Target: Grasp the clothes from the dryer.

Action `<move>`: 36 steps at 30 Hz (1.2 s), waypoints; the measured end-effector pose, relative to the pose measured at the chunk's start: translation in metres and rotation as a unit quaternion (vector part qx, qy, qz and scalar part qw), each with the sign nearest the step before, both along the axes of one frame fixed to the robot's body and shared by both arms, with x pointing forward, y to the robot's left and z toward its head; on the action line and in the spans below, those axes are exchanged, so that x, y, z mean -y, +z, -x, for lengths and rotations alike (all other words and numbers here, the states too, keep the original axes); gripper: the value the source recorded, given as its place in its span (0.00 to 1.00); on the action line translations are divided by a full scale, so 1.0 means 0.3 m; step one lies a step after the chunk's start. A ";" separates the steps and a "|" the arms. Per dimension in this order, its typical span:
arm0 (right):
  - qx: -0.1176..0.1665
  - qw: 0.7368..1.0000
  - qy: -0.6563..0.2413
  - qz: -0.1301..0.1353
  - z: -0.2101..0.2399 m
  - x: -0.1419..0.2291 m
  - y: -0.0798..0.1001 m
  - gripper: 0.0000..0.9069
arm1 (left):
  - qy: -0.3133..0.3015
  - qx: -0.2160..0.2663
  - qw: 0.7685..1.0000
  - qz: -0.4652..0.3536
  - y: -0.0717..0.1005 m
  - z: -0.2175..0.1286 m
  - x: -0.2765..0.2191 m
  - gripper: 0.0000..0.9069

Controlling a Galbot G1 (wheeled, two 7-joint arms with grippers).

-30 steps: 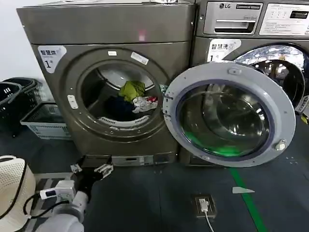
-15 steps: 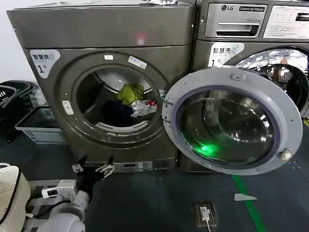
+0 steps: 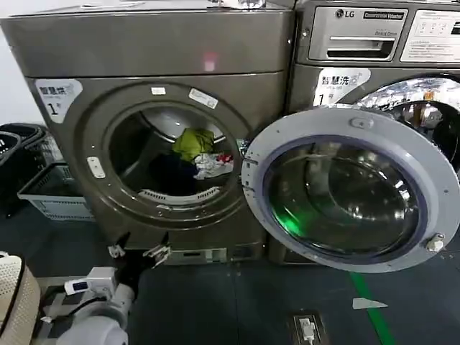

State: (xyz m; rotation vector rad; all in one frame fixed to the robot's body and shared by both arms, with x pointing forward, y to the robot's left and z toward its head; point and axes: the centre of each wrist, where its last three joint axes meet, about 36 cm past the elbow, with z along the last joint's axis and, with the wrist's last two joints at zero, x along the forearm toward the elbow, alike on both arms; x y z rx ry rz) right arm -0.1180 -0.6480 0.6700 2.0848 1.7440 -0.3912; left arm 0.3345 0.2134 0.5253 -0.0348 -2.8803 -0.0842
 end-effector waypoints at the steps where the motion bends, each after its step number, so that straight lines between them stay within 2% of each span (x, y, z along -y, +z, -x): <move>1: 0.000 1.000 0.000 0.000 0.000 0.000 0.001 1.00 | 0.000 0.000 1.000 0.000 0.000 0.000 0.000 1.00; 19: -0.001 1.000 0.003 0.003 -0.003 -0.002 0.017 1.00 | -0.003 0.006 1.000 -0.005 0.006 -0.013 0.010 1.00; 36: -0.001 1.000 0.004 0.002 -0.008 -0.007 0.009 1.00 | -0.006 0.003 1.000 -0.006 0.000 -0.019 0.019 1.00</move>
